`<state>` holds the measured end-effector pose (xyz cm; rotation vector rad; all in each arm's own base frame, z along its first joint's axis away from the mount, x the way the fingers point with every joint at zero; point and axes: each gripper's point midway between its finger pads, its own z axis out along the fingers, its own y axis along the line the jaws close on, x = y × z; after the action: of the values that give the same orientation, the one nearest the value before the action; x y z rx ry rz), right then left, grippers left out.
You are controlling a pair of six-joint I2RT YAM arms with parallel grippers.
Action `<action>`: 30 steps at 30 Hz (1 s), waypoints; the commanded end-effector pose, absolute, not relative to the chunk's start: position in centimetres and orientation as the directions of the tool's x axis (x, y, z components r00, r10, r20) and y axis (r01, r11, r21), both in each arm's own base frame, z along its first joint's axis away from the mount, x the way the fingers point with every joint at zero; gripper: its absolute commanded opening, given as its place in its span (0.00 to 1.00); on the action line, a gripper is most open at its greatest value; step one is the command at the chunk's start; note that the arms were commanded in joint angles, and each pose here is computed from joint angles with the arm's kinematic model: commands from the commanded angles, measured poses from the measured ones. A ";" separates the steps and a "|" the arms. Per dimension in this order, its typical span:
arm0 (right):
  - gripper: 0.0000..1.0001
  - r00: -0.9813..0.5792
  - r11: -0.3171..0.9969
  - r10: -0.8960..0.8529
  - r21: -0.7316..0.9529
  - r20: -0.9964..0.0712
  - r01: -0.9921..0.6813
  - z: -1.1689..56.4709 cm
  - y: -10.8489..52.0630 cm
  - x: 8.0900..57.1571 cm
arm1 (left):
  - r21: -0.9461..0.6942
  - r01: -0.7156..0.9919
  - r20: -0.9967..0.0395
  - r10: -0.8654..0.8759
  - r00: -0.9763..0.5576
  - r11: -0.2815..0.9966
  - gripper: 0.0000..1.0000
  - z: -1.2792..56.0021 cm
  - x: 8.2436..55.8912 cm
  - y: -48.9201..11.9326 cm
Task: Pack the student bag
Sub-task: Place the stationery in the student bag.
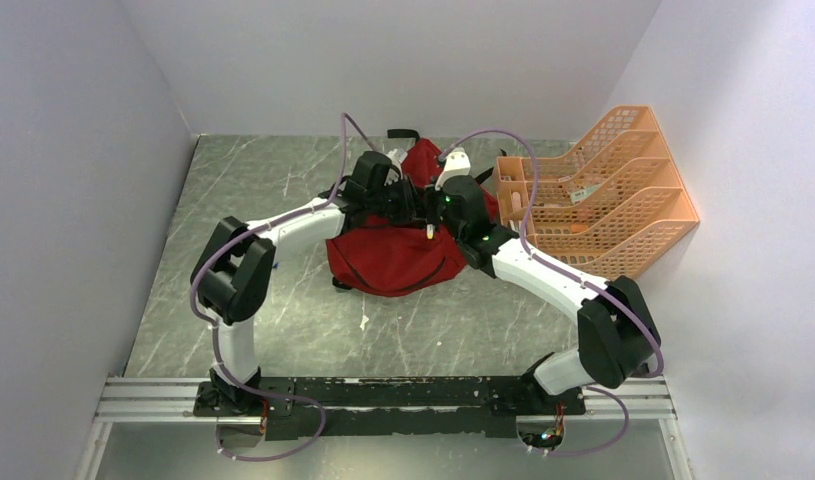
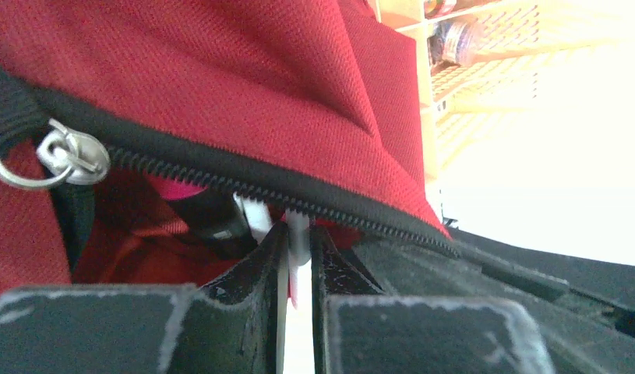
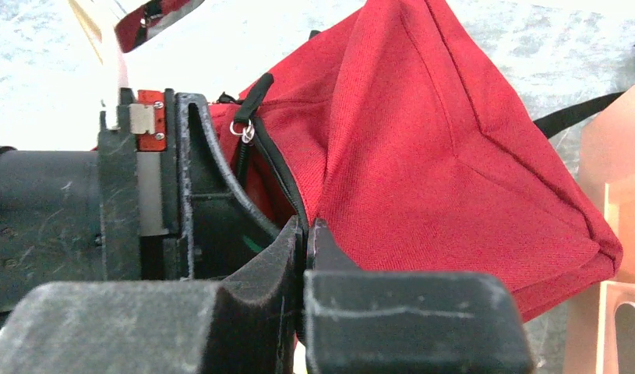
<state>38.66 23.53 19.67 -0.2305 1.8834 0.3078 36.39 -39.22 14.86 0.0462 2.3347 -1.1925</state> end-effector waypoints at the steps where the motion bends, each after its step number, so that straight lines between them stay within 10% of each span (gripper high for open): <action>1: 0.00 -0.281 0.918 0.081 0.181 -0.956 -0.353 22.6 24.8 38.2 | -0.797 0.263 -0.445 -0.234 -0.864 0.543 0.05 16.3 37.9 -40.3; 19: 0.00 -0.313 0.912 0.066 0.184 -0.947 -0.366 21.6 25.2 38.1 | -0.858 0.230 -0.406 -0.333 -0.851 0.458 0.05 17.5 42.5 -40.1; 30: 0.00 -0.321 0.915 0.067 0.187 -0.945 -0.359 21.4 25.2 38.1 | -0.829 0.269 -0.453 -0.309 -0.836 0.490 0.36 17.9 42.0 -39.6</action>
<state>38.64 23.77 19.67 -0.2115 1.8912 0.3540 41.03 -39.58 14.96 -0.0690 2.2742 -1.3400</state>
